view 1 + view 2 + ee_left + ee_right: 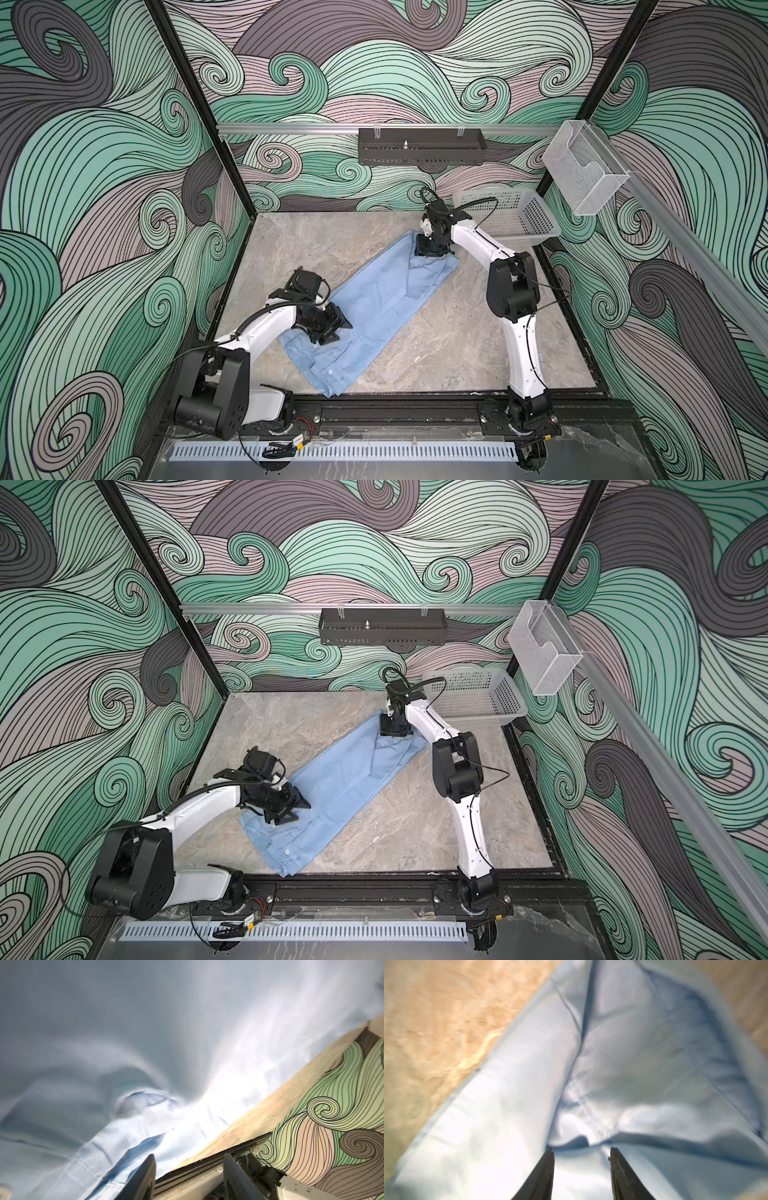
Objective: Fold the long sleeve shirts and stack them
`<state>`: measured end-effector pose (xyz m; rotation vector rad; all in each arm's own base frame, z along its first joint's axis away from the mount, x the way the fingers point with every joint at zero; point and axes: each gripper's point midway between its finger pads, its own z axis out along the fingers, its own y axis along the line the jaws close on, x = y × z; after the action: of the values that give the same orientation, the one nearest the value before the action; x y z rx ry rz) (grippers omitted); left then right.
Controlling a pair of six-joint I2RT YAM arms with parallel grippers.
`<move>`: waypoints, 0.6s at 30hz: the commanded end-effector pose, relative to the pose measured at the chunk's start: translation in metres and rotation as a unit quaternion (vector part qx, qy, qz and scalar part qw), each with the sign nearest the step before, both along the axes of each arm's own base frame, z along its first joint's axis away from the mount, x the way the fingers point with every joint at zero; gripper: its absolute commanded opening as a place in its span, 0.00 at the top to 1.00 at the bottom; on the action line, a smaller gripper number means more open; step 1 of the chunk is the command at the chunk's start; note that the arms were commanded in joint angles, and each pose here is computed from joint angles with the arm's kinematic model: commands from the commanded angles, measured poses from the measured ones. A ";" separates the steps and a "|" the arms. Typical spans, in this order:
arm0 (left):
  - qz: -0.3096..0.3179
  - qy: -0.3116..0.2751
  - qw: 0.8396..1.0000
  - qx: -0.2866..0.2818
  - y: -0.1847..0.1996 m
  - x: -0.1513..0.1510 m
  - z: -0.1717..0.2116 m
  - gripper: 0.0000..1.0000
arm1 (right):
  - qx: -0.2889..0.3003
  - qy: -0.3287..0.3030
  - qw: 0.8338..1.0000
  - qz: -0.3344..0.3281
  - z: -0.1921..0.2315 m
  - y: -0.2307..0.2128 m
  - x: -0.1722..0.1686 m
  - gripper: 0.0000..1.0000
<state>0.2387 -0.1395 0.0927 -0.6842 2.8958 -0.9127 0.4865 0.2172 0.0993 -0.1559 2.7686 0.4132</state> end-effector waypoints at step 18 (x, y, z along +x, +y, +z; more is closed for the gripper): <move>-0.117 0.081 0.977 0.156 0.073 0.057 -0.036 0.21 | 0.064 0.142 0.981 -0.115 -0.057 0.009 -0.165 0.41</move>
<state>0.3124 -0.0682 0.0533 -0.4641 3.1558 -0.4168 0.3068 0.2112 0.0395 0.2405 3.0343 0.4903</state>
